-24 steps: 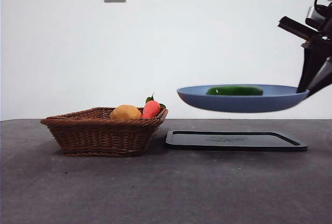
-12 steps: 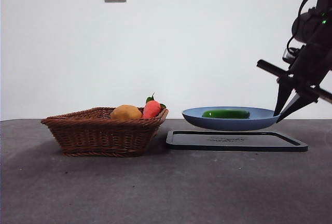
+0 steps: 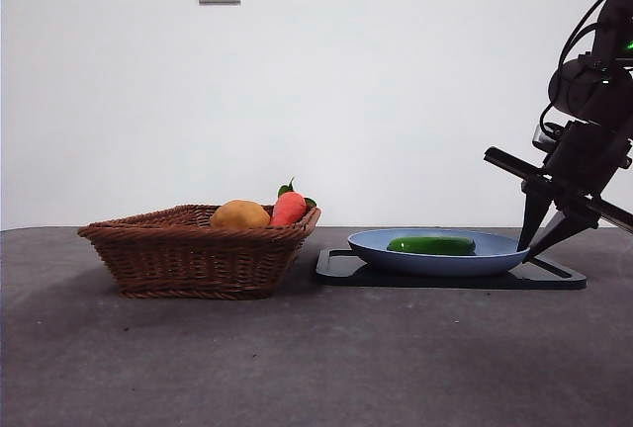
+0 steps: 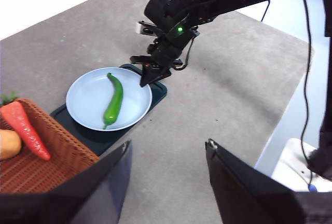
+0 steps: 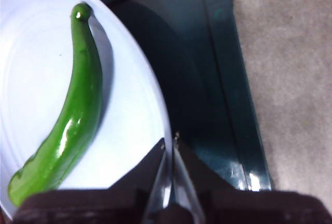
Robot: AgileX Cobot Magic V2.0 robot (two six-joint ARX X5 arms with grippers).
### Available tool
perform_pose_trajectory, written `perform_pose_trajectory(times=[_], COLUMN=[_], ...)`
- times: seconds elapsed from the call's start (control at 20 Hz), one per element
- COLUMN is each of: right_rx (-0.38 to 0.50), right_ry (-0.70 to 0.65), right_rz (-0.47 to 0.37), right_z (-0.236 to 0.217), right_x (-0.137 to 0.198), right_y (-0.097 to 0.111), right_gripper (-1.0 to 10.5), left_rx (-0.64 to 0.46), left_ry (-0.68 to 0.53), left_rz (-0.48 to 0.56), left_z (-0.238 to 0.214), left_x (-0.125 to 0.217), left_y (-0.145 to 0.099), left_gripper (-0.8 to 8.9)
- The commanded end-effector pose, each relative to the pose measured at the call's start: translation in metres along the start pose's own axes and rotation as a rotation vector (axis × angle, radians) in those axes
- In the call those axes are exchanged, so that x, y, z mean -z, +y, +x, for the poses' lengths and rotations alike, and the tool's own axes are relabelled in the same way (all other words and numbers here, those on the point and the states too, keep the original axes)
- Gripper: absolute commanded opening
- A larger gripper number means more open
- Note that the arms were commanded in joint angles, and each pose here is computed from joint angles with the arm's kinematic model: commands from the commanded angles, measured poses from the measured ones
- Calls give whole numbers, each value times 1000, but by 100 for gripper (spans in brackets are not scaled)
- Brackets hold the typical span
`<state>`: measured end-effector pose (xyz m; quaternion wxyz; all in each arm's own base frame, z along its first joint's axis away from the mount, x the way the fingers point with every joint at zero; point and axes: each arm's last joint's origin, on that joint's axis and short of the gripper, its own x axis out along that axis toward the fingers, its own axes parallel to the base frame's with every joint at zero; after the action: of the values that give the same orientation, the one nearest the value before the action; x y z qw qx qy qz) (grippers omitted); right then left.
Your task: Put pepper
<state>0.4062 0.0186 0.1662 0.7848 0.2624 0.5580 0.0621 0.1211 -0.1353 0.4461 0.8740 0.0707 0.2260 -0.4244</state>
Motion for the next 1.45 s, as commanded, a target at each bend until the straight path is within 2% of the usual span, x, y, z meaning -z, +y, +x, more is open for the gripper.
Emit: perform_pose_trajectory(times=[0.05, 0.1, 0.25, 0.5, 0.8, 0.95, 1.1, 1.2, 1.35, 1.4, 1.45], right_rx=[4, 4, 1, -29, -68, -101, -126, -130, -153, -156, -158], right_ry=[9, 8, -21, -106, -137, -146, -118, -77, -93, -98, -98], right_rz=[-25, -32, -75, -240, -474, -545, -595, -617, -687, -702, -702], right_z=[4, 3, -16, -99, -218, -258, -283, -291, -300, -301, -301], right_x=[-3, -3, -2, 15, 100, 146, 184, 202, 214, 216, 216], right_y=[0, 0, 8, 40, 79, 86, 85, 82, 81, 81, 81], right_gripper=[126, 161, 172, 170, 168, 168, 166, 157, -4, 6, 6], left_rx=[-20, -27, -36, -80, -78, -78, -78, -78, -76, -76, -76], left_ry=[-16, -15, -6, 15, 30, 44, 66, 73, 85, 90, 92], left_rz=[12, 12, 11, 12, 14, 14, 12, 12, 8, 7, 7], left_z=[-1, -1, -1, 0, 2, 2, 2, 2, 2, 2, 2], left_x=[-4, -4, -3, -2, -1, 1, 3, 4, 5, 5, 5], left_y=[-1, -1, 0, 1, 1, 1, 1, 1, 1, 1, 1], left_gripper=[253, 253, 253, 253, 253, 253, 249, 214, 87, 28, 8])
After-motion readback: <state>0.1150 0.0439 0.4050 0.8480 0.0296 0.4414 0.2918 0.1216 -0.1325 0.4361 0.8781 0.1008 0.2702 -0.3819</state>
